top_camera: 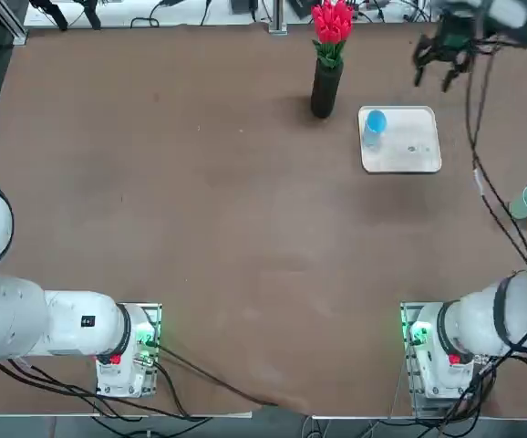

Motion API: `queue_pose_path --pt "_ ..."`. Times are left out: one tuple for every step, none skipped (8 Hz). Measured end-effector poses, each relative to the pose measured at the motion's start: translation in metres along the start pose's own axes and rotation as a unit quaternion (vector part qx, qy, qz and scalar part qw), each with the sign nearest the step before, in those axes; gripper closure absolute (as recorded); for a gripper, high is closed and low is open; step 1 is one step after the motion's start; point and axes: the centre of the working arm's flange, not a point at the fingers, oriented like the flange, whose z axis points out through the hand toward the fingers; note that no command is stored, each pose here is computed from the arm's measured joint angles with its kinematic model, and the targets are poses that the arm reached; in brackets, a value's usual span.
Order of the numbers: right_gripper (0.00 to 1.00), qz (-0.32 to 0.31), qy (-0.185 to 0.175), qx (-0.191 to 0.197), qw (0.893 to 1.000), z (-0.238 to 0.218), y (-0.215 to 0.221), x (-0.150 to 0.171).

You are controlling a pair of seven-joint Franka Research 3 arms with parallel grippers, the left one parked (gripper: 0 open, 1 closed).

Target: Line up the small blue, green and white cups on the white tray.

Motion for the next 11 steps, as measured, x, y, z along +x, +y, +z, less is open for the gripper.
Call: queue_pose_path --pt "0.0 0.033 -0.009 0.006 0.999 0.002 0.048 0.014" --pt "0.0 0.044 -0.017 -0.001 0.999 0.01 0.091 0.026" --pt "0.0 0.031 -0.029 -0.017 0.999 0.023 0.131 0.033" --pt "0.0 0.004 -0.046 -0.023 0.999 0.039 0.175 0.037" --pt "0.0 -0.027 -0.063 -0.008 0.998 0.055 0.23 0.038" --pt "0.0 -0.05 -0.072 0.014 0.996 0.073 0.289 0.032" --pt "0.0 -0.054 -0.068 0.031 0.996 0.096 0.337 0.024" --pt "0.0 -0.05 -0.058 0.04 0.996 0.124 0.365 0.017" --pt "0.0 -0.046 -0.05 0.043 0.997 0.148 0.372 0.012" --pt "0.0 -0.046 -0.042 0.043 0.997 0.168 0.37 0.009" --pt "0.0 -0.047 -0.036 0.043 0.997 0.184 0.366 0.006"
